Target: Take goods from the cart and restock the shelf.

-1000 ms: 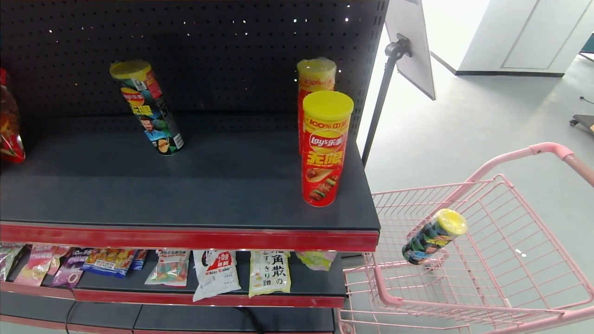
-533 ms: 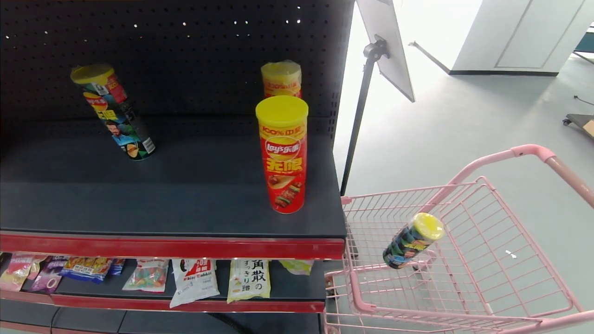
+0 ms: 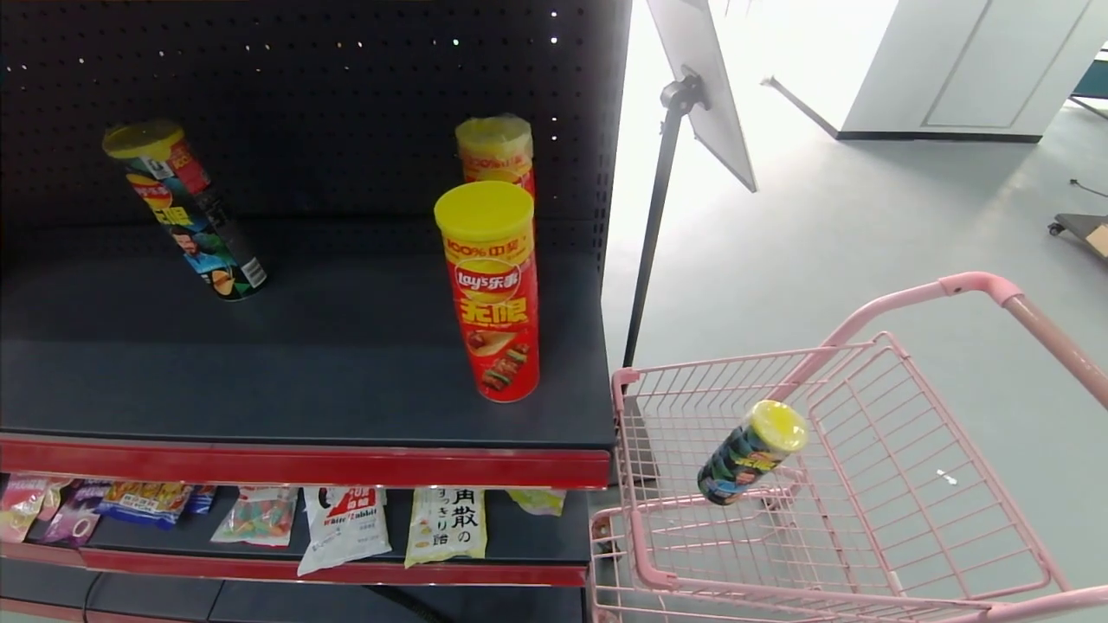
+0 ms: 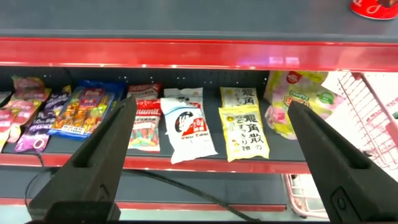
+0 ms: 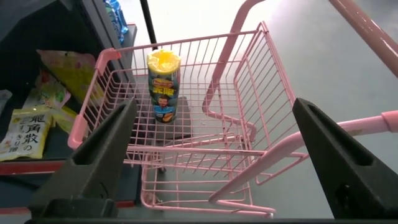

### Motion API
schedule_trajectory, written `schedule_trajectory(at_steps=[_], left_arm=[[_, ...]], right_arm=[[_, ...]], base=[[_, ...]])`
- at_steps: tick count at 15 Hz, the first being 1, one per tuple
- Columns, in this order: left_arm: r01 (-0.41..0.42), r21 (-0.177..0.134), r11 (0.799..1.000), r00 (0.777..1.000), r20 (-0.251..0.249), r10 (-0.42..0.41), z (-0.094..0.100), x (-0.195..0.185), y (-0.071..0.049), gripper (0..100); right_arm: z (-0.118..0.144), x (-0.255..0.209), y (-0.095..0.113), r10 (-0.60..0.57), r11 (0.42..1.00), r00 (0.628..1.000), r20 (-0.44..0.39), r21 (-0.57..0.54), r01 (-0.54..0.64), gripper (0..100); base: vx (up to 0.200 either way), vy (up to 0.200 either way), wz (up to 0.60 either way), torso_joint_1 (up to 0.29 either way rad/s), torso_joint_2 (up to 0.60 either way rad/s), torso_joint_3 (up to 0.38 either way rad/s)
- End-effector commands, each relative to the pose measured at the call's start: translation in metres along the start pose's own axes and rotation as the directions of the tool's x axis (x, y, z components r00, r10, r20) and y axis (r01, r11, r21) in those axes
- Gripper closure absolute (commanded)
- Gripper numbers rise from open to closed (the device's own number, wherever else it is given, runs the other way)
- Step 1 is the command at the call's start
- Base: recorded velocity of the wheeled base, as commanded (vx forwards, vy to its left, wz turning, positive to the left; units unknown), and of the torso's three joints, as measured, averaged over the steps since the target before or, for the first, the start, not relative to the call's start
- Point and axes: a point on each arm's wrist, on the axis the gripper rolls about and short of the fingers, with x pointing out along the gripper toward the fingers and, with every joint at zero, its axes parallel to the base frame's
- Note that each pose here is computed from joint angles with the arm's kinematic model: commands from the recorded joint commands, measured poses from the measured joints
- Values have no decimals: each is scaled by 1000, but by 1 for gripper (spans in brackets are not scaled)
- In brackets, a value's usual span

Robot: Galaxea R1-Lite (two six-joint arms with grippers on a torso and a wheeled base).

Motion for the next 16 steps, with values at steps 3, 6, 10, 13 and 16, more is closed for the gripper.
schedule_trajectory(at_steps=[3,6,10,13,16], left_arm=[[-1,0,1000,1000,-1,1,0,0,0,0],[-1,0,1000,1000,-1,1,0,0,0,0],[-1,0,1000,1000,-1,1,0,0,0,0],[-1,0,1000,1000,-1,1,0,0,0,0],[-1,0,1000,1000,-1,1,0,0,0,0]], right_arm=[[0,0,1,24,1000,1000,0,1,-24,0],[0,0,1,29,1000,1000,0,1,-29,0],[0,0,1,30,1000,1000,0,1,-30,0],[0,0,1,29,1000,1000,0,1,-29,0],[0,0,1,29,1000,1000,0,1,-29,0]], base=[[0,0,0,0,0,0],[0,0,0,0,0,0],[0,0,0,0,0,0],[0,0,0,0,0,0],[0,0,0,-27,30,28]])
